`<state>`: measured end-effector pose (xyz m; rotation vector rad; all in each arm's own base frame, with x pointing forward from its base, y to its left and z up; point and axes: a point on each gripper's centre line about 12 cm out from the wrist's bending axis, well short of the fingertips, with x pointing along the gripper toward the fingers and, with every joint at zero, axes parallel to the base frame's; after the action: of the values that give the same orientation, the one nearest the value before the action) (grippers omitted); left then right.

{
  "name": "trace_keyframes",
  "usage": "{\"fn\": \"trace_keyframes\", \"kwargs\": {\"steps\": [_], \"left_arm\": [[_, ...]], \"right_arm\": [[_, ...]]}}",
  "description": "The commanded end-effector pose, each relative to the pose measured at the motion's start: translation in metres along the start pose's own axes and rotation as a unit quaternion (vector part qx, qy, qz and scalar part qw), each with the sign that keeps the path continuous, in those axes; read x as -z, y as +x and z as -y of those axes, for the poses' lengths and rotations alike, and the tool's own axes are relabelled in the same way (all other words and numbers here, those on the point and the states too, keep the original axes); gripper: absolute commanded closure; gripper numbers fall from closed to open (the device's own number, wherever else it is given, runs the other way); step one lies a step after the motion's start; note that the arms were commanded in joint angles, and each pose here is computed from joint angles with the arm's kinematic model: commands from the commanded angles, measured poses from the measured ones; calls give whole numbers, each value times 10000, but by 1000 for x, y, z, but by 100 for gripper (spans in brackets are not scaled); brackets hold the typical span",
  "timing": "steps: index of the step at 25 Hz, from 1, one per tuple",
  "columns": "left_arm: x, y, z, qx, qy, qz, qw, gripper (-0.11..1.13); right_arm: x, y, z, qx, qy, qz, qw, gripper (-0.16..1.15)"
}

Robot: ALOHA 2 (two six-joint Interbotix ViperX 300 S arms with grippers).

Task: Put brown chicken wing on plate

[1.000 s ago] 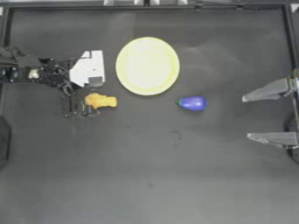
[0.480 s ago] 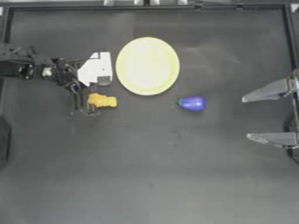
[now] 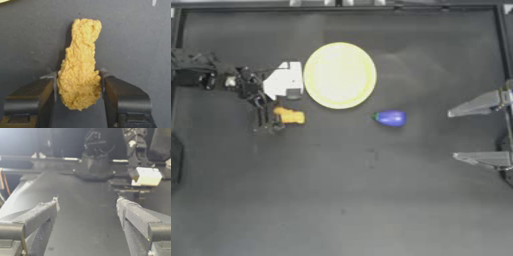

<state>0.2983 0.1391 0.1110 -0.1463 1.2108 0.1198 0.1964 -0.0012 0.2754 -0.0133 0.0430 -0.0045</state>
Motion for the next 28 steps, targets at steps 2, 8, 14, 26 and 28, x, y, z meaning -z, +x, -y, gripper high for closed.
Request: {"fn": "trace_keyframes", "kwargs": {"steps": [2, 8, 14, 26, 28], "left_arm": [[-19, -27, 4, -65, 215, 403, 9989, 85], [-38, -68, 6, -180, 336, 939, 9949, 84], [-63, -93, 0, -380, 471, 1368, 9887, 84], [-117, -65, -50, -638, 669, 1377, 9861, 83], [-124, -58, -59, -666, 674, 1367, 9861, 83]], "right_arm": [[-4, 1, 0, 3, 15, 54, 10000, -2], [-4, 1, 0, 3, 23, 54, 10000, -2], [-6, 1, 0, 3, 23, 77, 10000, -2], [-4, 1, 0, 3, 30, 54, 10000, -2], [-4, 1, 0, 3, 30, 54, 10000, -2]]}}
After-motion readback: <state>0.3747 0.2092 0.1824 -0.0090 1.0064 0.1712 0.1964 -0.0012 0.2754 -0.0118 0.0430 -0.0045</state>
